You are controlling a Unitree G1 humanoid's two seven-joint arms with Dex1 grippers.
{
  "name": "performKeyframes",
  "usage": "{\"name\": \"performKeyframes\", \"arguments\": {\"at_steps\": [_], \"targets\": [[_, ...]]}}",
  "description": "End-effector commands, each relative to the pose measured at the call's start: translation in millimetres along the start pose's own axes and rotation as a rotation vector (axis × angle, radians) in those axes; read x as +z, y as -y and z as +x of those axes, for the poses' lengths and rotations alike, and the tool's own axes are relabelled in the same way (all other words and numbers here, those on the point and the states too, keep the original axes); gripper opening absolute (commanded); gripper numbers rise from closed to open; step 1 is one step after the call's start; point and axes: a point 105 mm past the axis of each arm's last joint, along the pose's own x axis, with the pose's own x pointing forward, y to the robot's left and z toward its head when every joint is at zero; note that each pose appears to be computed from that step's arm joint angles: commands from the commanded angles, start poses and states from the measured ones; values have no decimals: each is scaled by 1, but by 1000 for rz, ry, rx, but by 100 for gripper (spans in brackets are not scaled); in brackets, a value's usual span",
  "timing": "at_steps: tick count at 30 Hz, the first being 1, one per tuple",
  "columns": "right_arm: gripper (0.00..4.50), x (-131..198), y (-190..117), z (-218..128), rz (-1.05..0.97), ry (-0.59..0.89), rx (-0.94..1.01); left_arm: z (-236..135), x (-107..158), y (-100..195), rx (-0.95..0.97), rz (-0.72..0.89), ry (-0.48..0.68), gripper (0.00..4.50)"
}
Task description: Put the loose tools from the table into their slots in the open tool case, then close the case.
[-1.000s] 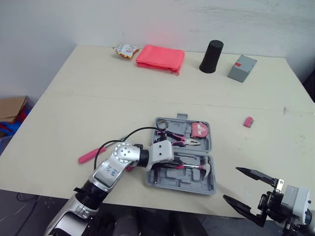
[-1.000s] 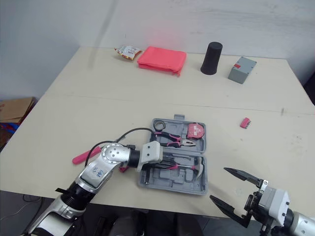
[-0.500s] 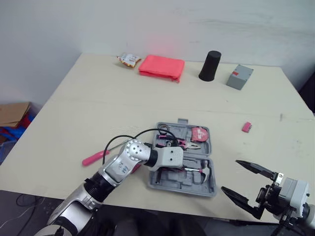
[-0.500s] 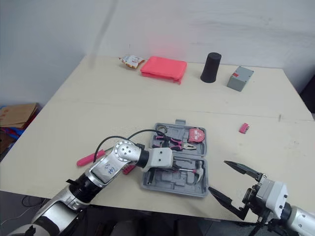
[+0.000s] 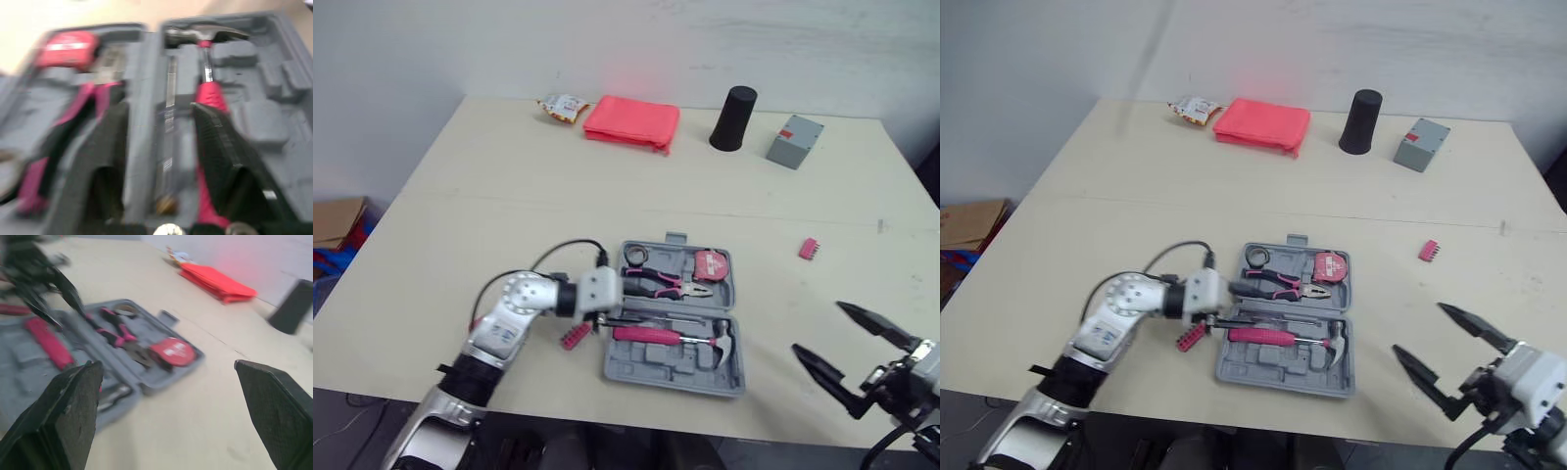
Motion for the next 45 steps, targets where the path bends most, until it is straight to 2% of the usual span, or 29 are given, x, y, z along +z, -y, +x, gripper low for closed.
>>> {"name": "performKeyframes", "arguments": {"at_steps": [1, 2, 3, 7, 8, 12, 15, 17, 21, 24, 27, 30, 34, 38, 42, 45], "targets": [[450, -7, 30, -40, -18, -51, -223, -59, 14, -31, 223, -14, 71, 404], [450, -12, 34, -51, -14, -72, -268, -77, 10, -39, 293, -32, 52, 439], [450, -17, 38, -64, -25, -100, -310, -101, 3, -47, 371, -49, 13, 445], [450, -34, 49, -104, -88, -197, -434, -203, -30, -56, 655, -111, -177, 445], [450, -36, 51, -109, -98, -208, -451, -218, -35, -54, 694, -117, -207, 445], [450, -53, 57, -142, -102, -296, -514, -303, -60, -24, 946, -207, -362, 445], [450, -61, 54, -151, -81, -322, -497, -344, -65, 6, 1061, -245, -440, 445], [450, -63, 52, -143, -67, -303, -448, -351, -64, 19, 1085, -258, -446, 445], [450, -54, 50, -101, -46, -175, -296, -334, -58, 27, 1039, -272, -385, 445], [450, -23, 42, -44, -41, 13, -59, -299, -40, 30, 948, -257, -301, 445], [450, 2, 33, -5, 21, 152, 69, -265, -29, 37, 846, -253, -262, 445], [450, 20, 10, 25, 26, 232, 246, -229, -18, 48, 717, -251, -238, 445], [450, 29, -20, 46, -25, 286, 445, -181, -5, 67, 602, -316, -163, 445], [450, 32, -42, 63, -27, 359, 543, -136, -15, 85, 617, -362, -154, 445], [450, 26, -52, 66, -23, 341, 592, -119, -29, 89, 730, -390, -175, 445], [450, 24, -49, 66, -27, 325, 575, -105, -37, 97, 725, -427, -169, 445]]}}
